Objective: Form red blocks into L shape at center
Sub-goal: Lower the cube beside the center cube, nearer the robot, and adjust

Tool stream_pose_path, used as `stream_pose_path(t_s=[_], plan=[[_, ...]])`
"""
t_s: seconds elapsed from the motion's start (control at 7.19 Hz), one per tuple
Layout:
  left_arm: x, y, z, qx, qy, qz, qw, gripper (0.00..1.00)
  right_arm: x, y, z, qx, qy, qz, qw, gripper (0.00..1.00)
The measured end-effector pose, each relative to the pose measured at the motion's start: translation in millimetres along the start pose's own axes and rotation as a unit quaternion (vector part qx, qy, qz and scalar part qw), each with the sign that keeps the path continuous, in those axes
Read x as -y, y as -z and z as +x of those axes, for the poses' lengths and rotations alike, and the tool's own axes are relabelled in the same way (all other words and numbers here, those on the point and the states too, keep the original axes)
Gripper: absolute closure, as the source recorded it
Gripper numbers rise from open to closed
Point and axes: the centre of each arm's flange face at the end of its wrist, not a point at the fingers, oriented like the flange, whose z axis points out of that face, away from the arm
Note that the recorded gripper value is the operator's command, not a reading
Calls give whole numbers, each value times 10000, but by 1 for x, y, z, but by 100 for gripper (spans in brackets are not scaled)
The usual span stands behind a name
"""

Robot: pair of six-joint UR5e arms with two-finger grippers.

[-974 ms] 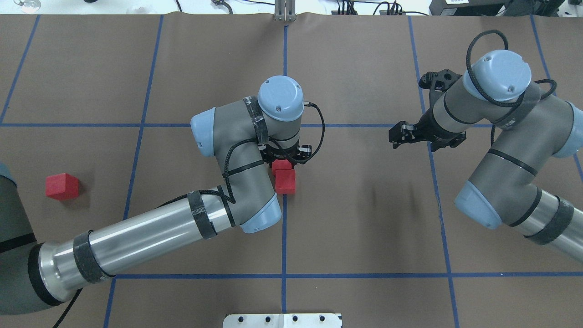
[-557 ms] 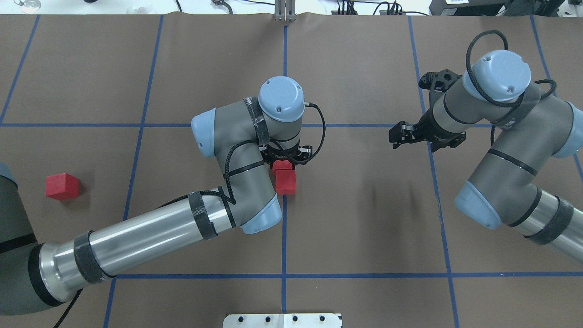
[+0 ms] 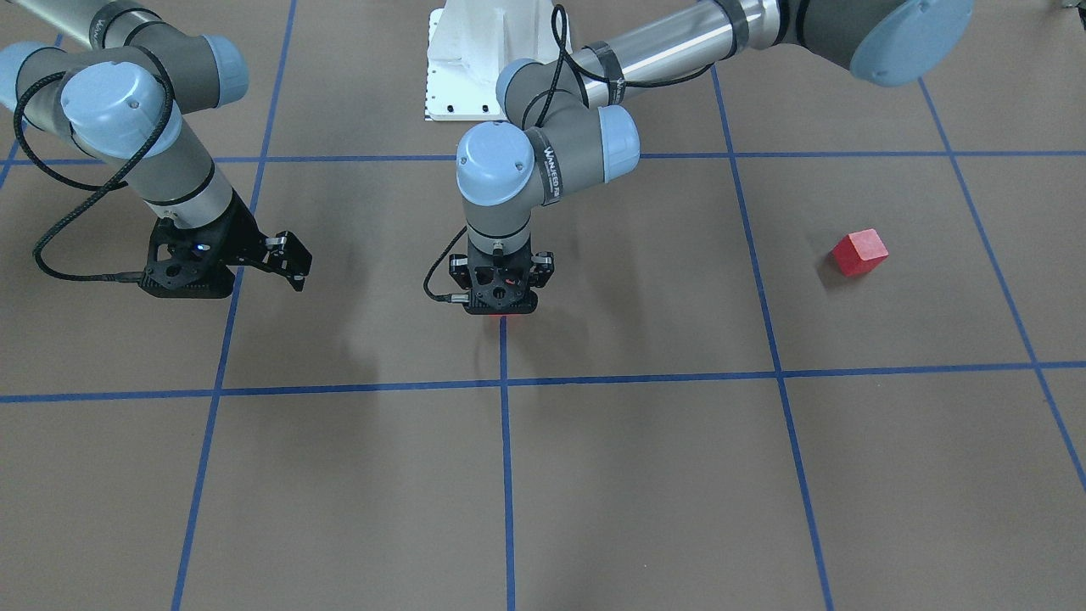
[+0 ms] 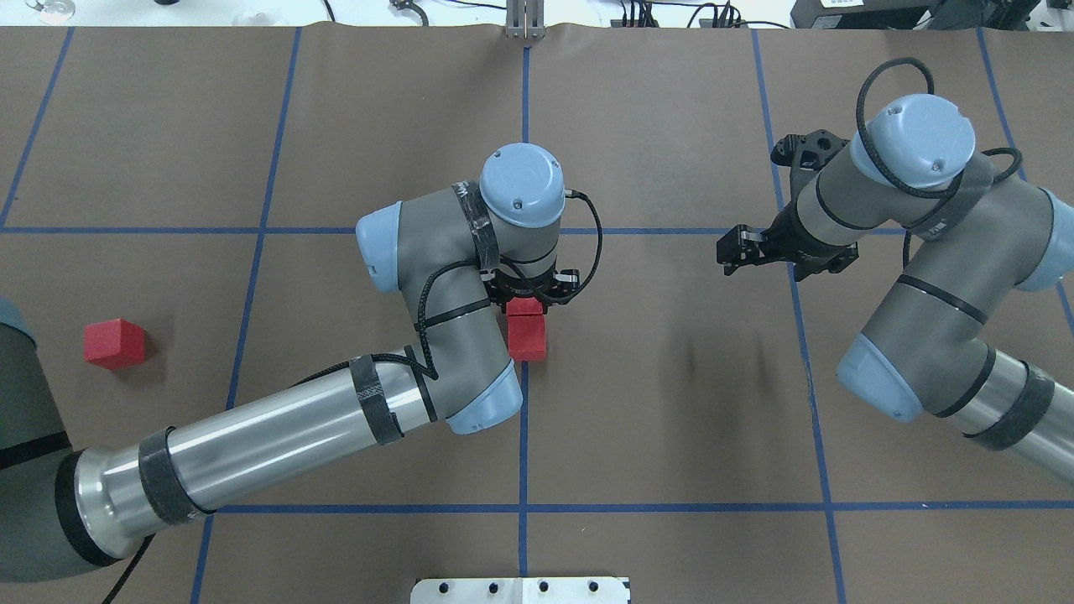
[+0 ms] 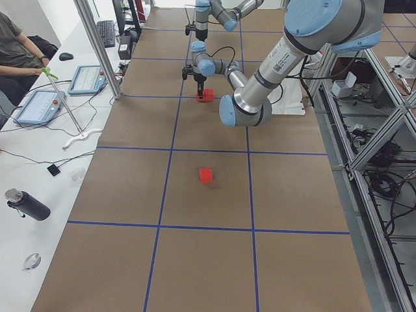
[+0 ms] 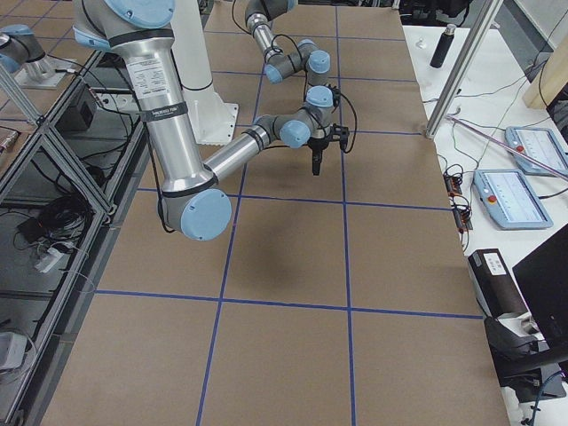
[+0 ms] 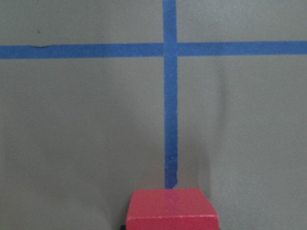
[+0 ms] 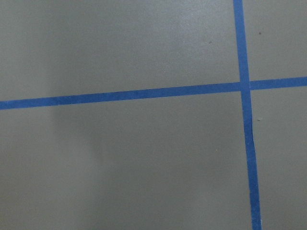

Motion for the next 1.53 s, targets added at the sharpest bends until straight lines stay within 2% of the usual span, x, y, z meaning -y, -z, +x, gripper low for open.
stream_pose_path(t_s=[1.39, 1.53], plan=[[-6, -1, 5, -50, 64, -8, 10000, 100, 0, -2, 1, -19, 13, -12, 10000, 0], [-6, -1, 5, -52, 62, -8, 10000, 74, 0, -2, 1, -20, 17, -12, 10000, 0]])
